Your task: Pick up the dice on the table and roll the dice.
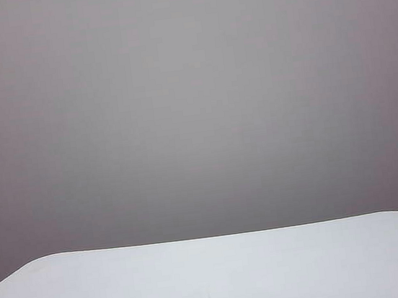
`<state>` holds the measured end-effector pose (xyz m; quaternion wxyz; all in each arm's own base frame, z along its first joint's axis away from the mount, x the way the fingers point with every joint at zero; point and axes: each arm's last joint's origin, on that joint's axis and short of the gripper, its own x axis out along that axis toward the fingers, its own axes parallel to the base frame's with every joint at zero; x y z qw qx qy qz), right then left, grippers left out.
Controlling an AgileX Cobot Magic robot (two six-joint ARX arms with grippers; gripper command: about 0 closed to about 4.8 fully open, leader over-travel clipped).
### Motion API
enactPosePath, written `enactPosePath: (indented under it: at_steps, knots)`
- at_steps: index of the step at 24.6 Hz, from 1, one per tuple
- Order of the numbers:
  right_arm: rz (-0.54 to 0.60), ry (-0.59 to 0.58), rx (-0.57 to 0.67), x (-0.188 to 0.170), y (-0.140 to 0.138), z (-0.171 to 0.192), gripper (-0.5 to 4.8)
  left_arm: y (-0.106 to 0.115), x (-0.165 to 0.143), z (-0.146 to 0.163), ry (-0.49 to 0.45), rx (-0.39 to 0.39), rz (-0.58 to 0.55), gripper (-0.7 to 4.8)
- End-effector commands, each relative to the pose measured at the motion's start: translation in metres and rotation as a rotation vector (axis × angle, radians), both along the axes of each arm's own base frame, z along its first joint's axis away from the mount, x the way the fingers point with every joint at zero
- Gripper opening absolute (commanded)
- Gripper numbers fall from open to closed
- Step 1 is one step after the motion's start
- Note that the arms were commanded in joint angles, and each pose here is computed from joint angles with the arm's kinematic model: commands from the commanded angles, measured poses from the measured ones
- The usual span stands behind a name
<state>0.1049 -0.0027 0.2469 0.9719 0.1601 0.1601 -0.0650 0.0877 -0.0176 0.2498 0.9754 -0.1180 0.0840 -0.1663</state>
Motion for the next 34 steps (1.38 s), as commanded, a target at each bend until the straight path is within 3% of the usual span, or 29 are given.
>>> enactPosePath:
  at_steps: [1,6,8,10,14,17,20,29,34]
  knots:
    - [0.092,0.135,-0.079,0.011,0.001,0.018,-0.09,-0.002,0.008,0.013,0.035,0.129,-0.047,-0.04]
    - [0.292,0.461,-0.325,0.028,0.002,0.028,-0.03,-0.007,0.026,0.033,0.138,0.133,-0.167,-0.04]
    - [0.377,0.584,-0.395,0.035,0.002,0.019,0.43,-0.008,0.031,0.035,0.140,0.126,-0.193,-0.04]
    - [0.460,0.711,-0.417,0.043,0.002,0.006,0.58,-0.009,0.034,0.034,0.148,0.121,-0.214,-0.04]
    - [0.604,0.802,-0.335,0.064,0.005,-0.013,0.70,-0.010,0.035,0.033,0.159,0.115,-0.236,-0.04]
    - [0.647,0.877,-0.296,0.074,0.006,-0.026,2.03,-0.010,0.035,0.033,0.160,0.115,-0.237,-0.04]
    - [0.663,0.933,-0.274,0.080,0.006,-0.035,4.75,-0.012,0.034,0.033,0.159,0.099,-0.291,-0.04]
    - [0.612,1.030,-0.204,0.094,-0.012,-0.057,4.79,-0.012,0.033,0.030,0.193,0.087,-0.331,-0.04]
    - [0.609,1.090,-0.061,0.102,-0.026,-0.076,4.79,-0.013,0.033,0.030,0.193,0.083,-0.343,-0.04]
